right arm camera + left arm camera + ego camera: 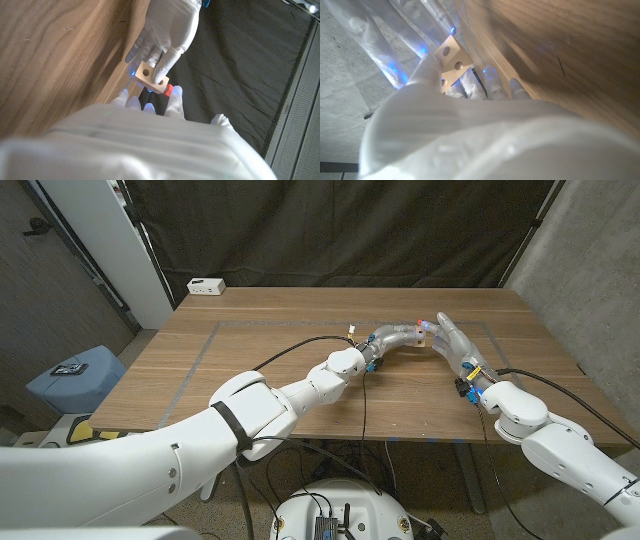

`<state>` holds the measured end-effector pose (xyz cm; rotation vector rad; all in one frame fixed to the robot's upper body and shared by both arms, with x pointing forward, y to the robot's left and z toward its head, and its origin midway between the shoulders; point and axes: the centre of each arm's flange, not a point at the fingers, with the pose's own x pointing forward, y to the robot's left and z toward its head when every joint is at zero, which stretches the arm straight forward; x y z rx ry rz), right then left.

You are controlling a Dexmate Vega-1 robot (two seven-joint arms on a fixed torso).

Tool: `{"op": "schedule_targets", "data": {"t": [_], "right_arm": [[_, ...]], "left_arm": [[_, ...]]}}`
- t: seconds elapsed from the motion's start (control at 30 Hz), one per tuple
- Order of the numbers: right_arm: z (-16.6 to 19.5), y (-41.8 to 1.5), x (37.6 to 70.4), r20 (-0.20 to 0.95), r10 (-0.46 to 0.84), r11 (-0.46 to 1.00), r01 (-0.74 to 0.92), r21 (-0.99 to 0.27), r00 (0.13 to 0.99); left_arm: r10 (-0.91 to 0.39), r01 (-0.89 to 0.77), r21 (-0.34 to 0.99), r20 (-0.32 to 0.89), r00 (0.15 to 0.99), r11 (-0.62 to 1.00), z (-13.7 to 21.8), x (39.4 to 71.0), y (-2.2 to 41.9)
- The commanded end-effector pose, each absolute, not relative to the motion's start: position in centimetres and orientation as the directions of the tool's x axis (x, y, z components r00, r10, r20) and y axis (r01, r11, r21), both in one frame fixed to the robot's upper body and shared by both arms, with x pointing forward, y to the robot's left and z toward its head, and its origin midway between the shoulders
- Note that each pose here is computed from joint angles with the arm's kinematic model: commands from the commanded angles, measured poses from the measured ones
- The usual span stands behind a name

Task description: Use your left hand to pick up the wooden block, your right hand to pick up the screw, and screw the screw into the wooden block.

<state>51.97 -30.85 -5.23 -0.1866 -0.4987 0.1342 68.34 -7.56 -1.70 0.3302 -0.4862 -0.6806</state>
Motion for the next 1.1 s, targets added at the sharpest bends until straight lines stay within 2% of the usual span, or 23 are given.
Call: {"op": "schedule_targets", "data": {"t": [0.03, 1.1], "right_arm": [[-5.0, -31.5, 51.4, 0.473, 0.136, 0.980, -0.049, -0.191, 0.870], [-5.3, -33.0, 52.1, 0.476, 0.078, 0.987, 0.000, -0.161, 0.876]], "left_arm": [[-0.672, 0.516, 0.450, 0.329, 0.664, 0.729, -1.7, 68.3, -7.3], [-0.667, 0.466, 0.496, 0.390, 0.634, 0.733, -1.5, 67.7, -6.6]]}}
